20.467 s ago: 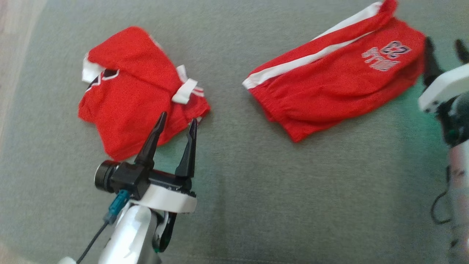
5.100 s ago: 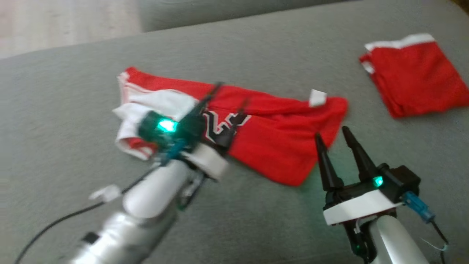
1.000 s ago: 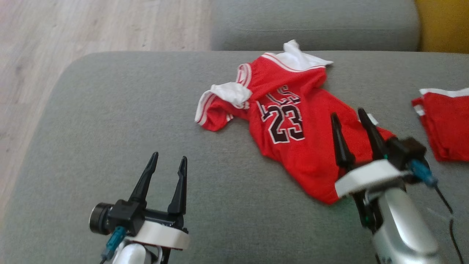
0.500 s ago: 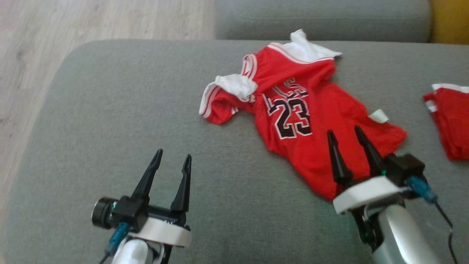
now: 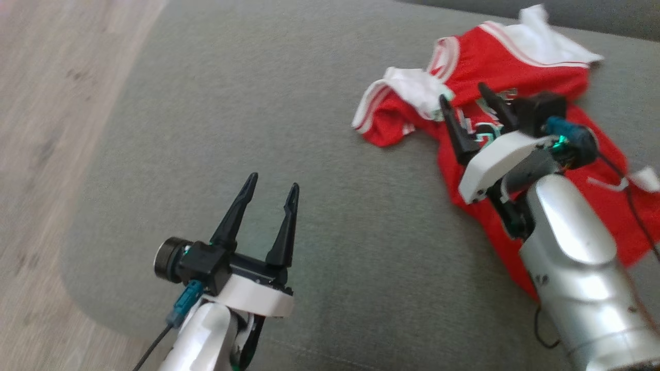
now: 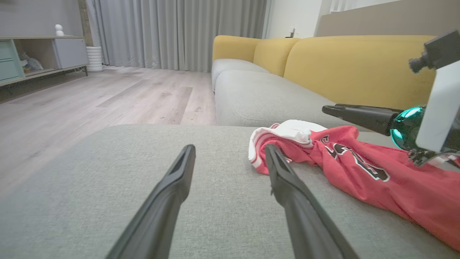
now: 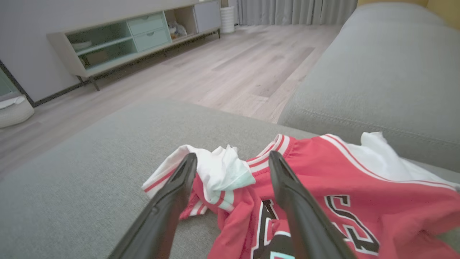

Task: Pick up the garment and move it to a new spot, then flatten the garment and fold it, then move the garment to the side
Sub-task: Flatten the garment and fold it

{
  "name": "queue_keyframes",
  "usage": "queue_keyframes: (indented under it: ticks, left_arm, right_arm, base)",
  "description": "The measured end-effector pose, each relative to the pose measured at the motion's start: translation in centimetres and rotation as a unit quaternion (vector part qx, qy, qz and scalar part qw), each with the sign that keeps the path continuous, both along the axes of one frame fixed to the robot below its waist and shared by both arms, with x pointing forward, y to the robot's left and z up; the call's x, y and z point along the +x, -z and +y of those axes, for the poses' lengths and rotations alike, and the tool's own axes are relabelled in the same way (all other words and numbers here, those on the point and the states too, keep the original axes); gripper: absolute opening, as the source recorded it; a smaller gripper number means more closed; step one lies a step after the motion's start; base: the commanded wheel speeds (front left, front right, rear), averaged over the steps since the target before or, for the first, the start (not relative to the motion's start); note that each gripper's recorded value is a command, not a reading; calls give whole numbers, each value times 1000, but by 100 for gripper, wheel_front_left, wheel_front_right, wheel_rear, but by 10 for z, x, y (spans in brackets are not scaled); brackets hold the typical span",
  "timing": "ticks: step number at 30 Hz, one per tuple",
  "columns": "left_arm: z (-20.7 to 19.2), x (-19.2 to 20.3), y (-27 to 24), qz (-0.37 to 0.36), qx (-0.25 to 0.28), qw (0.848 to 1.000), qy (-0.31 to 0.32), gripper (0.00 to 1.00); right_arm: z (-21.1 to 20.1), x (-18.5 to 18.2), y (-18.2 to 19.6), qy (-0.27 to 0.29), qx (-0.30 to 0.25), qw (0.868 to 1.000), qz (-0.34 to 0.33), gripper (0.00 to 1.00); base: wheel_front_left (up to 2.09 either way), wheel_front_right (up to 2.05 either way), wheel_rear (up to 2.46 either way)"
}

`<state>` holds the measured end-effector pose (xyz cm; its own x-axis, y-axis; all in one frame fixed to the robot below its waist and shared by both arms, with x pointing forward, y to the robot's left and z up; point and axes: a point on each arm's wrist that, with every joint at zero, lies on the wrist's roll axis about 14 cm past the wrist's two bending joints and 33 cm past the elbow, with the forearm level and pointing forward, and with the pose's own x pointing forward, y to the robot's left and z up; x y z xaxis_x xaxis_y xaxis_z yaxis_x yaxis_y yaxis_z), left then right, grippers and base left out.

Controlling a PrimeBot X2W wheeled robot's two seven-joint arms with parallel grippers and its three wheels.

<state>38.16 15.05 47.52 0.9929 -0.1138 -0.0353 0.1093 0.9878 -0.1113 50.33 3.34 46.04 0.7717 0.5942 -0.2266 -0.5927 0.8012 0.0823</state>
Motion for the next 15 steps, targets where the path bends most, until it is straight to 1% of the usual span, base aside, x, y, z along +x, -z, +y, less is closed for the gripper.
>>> queue_keyframes:
  ticks: [5,13,14,15]
  left_arm:
    - [14,-4,3,9,4,1000,-24,100]
    - [26,-12,14,31,3,998,-53,100]
    - [25,-13,15,32,2,998,-52,100]
    - [25,-13,16,33,1,998,-54,100]
  right_arm:
    - [12,18,31,-13,-34,998,44,100]
    - [31,32,59,-30,-65,994,85,100]
    - [31,32,63,-32,-69,993,90,40]
    - [33,32,65,-35,-71,993,93,0]
  base:
    - [0,0,0]
    - [0,0,0]
    - [0,0,0]
    - [0,0,0]
